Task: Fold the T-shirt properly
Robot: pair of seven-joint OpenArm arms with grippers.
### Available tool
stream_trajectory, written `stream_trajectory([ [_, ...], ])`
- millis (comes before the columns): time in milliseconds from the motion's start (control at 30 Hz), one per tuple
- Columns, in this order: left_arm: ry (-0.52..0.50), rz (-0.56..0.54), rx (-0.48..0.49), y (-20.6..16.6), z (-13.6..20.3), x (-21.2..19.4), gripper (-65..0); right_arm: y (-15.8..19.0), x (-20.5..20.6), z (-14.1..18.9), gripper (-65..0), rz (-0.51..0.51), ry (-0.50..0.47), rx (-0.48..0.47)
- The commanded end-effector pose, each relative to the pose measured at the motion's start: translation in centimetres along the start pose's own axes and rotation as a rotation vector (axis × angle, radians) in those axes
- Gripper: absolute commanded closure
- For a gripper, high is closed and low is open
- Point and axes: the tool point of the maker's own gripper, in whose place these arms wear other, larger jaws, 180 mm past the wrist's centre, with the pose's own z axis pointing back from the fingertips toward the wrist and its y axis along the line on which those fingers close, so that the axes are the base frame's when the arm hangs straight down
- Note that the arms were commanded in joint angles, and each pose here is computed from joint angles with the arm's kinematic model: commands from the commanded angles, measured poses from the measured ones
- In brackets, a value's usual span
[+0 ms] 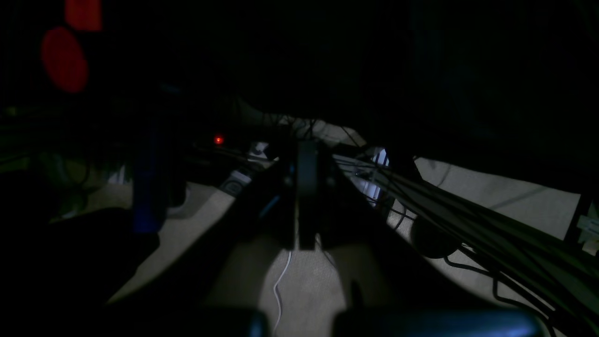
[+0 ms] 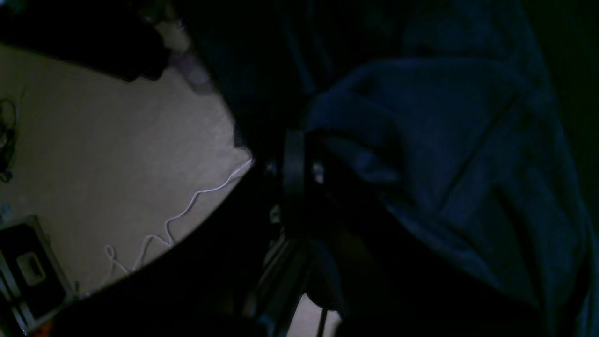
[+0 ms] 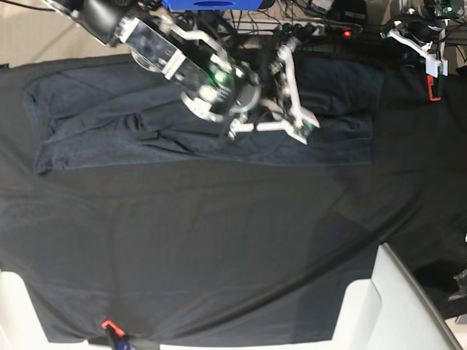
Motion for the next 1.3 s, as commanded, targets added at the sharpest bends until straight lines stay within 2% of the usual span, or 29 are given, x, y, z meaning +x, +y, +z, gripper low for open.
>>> stream_trajectory([
  [0, -0.023, -0.015, 0.007, 0.6, 0.5, 0.8, 0.0, 0.3, 1.4, 0.0, -0.2, 0.01, -0.034, 0.012],
  [167, -0.014, -0.009, 0.008, 0.7, 0.5, 0.4, 0.0, 0.0, 1.0, -0.8, -0.2, -0.002, -0.004, 0.012],
  [333, 0.012, 0.017, 0.01, 1.0, 0.2, -0.7, 0.0, -0.5, 1.3, -0.8, -1.1, 0.0, -0.021, 0.002],
  [400, 0.015, 0.015, 0.009, 1.0, 0.1, -0.8, 0.0, -0.6, 1.3, -0.8, -7.1, -0.003, -0.019, -0.001],
  [533, 0.009, 0.015, 0.006, 0.9, 0.0, -0.5, 0.0, -0.6, 0.7, -0.6, -30.3, 0.0, 0.015, 0.0],
  [567, 0.002, 0.017, 0.005, 0.8, -0.1, -0.2, 0.0, -0.5, 1.0, -0.4, -34.5, 0.004, 0.006, 0.0],
  [600, 0.003, 0.022, 0.006, 0.9, -0.2, -0.3, 0.0, -0.4, 1.5, -0.1, -35.4, 0.009, -0.014, 0.0],
  [700, 0.008, 0.019, 0.007, 1.1, -0.3, -0.3, 0.0, -2.1, 3.0, 1.3, -32.3, -0.02, -0.104, -0.037],
  [800, 0.008, 0.022, 0.011, 1.2, -0.2, -0.4, 0.0, -6.1, 2.8, 2.1, -26.1, -0.152, -0.147, -0.107],
  [867, 0.01, 0.022, 0.011, 1.3, -0.2, -0.4, 0.0, -8.3, 1.7, 2.1, -23.7, -0.222, -0.135, -0.142],
  [967, 0.003, 0.017, 0.009, 1.1, -0.2, -0.1, 0.0, -9.6, 0.1, 1.3, -23.6, -0.265, -0.089, -0.159],
  [1067, -0.028, -0.008, -0.001, 0.4, 0.0, 1.2, 0.0, -9.9, -0.8, 0.9, -22.8, -0.274, -0.064, -0.161],
  [1133, -0.084, -0.046, -0.012, -0.4, 0.6, 3.3, 0.0, -9.4, -1.2, 1.3, -21.8, -0.275, -0.073, -0.16],
  [1200, -0.145, -0.072, -0.023, -1.2, 1.4, 5.6, 0.0, -10.5, -2.7, 2.9, -14.0, -0.312, -0.089, -0.197],
  [1267, -0.213, -0.069, -0.068, -2.1, 2.1, 7.8, 0.0, -11.0, -4.1, 4.5, 0.0, -0.359, -0.121, -0.231],
])
